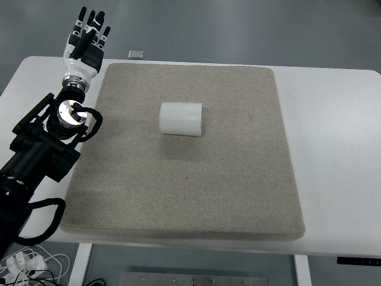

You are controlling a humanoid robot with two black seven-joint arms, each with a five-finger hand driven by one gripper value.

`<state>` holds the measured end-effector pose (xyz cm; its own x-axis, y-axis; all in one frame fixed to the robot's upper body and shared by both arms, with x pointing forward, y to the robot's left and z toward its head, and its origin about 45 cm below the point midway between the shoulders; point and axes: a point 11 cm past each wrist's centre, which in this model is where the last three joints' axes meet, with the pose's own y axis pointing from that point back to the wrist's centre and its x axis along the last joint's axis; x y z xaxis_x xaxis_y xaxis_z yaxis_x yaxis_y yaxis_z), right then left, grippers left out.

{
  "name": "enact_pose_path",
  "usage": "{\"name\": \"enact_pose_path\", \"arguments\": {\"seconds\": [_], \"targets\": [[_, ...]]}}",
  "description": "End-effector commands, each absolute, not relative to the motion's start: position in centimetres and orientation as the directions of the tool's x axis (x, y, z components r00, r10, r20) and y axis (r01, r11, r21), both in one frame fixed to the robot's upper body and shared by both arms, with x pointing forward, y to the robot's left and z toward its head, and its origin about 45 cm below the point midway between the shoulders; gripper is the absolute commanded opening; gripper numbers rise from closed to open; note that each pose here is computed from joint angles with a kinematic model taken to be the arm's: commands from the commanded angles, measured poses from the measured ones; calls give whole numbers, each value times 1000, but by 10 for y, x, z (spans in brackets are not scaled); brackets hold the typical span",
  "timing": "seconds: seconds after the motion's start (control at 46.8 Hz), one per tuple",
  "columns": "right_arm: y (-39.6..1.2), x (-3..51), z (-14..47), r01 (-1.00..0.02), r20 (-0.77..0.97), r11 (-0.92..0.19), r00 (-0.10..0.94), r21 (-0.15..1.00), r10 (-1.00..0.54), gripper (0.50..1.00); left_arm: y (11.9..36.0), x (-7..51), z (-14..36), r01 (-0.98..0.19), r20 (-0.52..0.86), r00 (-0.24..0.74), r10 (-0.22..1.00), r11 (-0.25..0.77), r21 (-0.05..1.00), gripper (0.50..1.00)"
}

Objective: Flip white cup upright

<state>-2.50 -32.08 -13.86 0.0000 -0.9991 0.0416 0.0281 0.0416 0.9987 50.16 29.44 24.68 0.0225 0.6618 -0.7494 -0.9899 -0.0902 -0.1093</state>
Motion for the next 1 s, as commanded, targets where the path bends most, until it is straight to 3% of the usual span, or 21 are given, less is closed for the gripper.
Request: {"name": "enact_pose_path", "arguments": {"seconds": [0.0,0.32,0.47,0.619,0.769,0.983], "targets": [[-321,-25,-139,28,42,42,1,999,-999,952,294,502,247,-990,-750,21,662,-91,-108,996],[-321,-25,-139,28,42,42,1,999,-999,952,308,502,239,-989,-731,-35,681,-127,-70,996],[-321,-25,-139,28,42,42,1,999,-999,952,311,505,247,-988,-733,-19,680,-126,-92,996],[-321,-25,-139,28,42,42,1,999,-999,952,329,505,259,-983,-724,6,690,-129,-131,996],[-321,-25,-139,28,42,42,-1,999,-999,952,309,510,276,-981,-692,105,715,-41,-192,994],[-321,-25,-139,28,42,42,1,999,-999,952,252,517,292,-974,-456,215,863,157,-161,994]]}}
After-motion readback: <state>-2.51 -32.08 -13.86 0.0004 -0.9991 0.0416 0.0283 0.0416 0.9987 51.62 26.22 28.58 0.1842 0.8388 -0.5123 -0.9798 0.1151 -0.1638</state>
